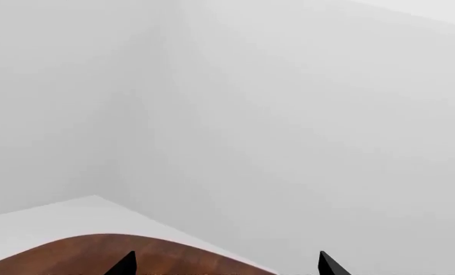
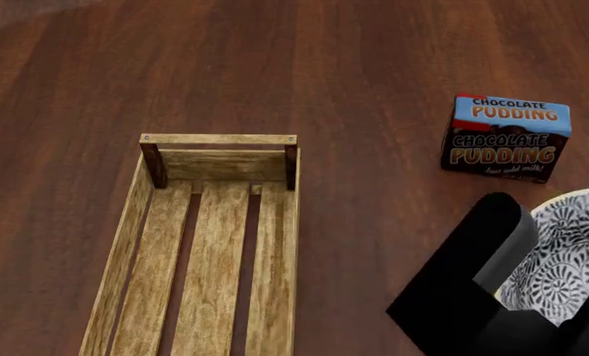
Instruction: Stack the left bowl on the right bowl and place them in the tray.
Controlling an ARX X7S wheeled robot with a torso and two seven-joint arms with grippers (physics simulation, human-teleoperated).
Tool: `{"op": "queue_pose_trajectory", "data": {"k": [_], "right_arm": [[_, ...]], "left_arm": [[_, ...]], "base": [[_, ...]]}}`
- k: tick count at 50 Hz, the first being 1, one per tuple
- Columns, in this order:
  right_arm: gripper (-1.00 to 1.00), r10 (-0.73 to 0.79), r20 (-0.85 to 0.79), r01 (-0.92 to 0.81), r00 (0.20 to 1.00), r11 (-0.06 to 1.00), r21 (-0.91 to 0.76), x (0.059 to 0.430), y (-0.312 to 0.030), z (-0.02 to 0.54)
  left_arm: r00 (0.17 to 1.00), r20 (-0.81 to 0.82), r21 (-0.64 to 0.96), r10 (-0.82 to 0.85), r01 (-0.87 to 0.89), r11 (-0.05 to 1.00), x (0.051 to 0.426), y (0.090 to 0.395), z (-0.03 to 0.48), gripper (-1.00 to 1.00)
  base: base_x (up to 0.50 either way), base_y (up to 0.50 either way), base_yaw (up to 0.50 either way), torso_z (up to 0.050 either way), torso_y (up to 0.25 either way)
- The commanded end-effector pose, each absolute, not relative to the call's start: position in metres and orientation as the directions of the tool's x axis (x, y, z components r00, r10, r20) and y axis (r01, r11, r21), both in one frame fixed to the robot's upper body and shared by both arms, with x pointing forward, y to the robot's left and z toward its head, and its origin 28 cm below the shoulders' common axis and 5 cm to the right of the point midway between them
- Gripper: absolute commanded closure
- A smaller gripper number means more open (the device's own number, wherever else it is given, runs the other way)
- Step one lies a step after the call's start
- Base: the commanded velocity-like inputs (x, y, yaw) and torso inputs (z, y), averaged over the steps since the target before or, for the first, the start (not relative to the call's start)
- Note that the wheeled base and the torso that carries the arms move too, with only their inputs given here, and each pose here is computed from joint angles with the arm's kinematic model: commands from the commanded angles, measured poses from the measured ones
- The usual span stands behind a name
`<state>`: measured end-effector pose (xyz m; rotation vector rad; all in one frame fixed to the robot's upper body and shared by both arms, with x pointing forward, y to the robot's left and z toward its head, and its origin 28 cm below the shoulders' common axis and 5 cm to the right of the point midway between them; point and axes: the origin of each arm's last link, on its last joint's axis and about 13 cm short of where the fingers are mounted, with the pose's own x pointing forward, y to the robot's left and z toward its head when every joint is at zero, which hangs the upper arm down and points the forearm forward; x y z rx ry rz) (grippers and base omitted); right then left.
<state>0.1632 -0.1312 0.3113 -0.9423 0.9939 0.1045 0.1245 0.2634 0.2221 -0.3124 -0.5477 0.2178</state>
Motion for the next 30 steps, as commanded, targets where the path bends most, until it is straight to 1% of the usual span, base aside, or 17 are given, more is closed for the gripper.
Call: {"op": "queue_pose_trajectory", "data": {"k": [1,13,30], "right_arm": [[1.0,-0.411,-0.733,-0.384,0.543,0.654,-0.651,0.153,-0.153,0.307],[1.0,-0.426,-0.762,-0.385,0.488,0.678,-0.626,0.161,-0.163,0.287],[1.0,-0.392,-0.81,-0.438,0.436,0.694,-0.572,0.195,-0.164,0.234]], "left_arm": [[0.837,0.469,-0.34,0.281,-0.122,0.933,0.127,0.262,0.221,-1.0],[0.835,0.47,-0.344,0.286,-0.126,0.931,0.126,0.263,0.221,-1.0],[0.835,0.471,-0.343,0.287,-0.126,0.931,0.126,0.263,0.221,-1.0]], "base": [[0.0,0.0,0.0,0.0,0.0],[0.0,0.0,0.0,0.0,0.0],[0.0,0.0,0.0,0.0,0.0]]}}
